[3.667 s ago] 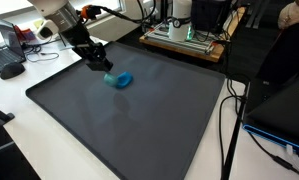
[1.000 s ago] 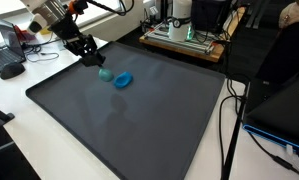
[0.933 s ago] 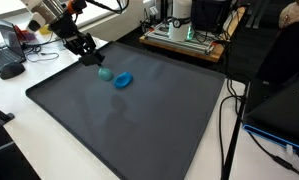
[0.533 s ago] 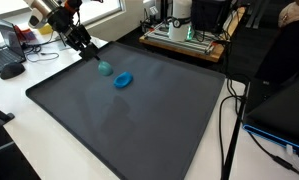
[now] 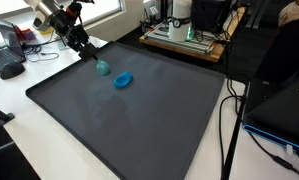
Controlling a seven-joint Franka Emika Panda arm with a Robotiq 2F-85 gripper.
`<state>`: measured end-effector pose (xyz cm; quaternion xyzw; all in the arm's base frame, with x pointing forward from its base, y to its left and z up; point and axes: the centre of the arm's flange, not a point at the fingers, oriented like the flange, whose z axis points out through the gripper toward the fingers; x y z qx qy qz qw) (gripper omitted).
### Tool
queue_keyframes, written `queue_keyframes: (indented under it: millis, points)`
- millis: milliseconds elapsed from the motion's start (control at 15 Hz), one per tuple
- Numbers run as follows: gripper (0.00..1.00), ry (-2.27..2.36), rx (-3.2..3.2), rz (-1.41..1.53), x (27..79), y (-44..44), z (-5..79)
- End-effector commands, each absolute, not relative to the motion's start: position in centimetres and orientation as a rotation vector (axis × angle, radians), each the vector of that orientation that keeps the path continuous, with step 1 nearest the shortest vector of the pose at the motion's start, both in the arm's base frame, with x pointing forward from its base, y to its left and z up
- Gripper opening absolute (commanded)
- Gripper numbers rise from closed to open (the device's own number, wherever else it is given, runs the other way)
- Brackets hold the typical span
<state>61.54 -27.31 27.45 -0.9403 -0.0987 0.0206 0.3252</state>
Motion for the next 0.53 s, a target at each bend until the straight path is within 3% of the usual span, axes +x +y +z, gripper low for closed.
queue_keyframes:
  millis: [0,467]
  points:
    - [0.22,-0.292,-2.414,-0.044,59.5,-28.6,26.9]
    - [0.22,-0.301,-2.482,-0.135,55.5,-30.6,29.3]
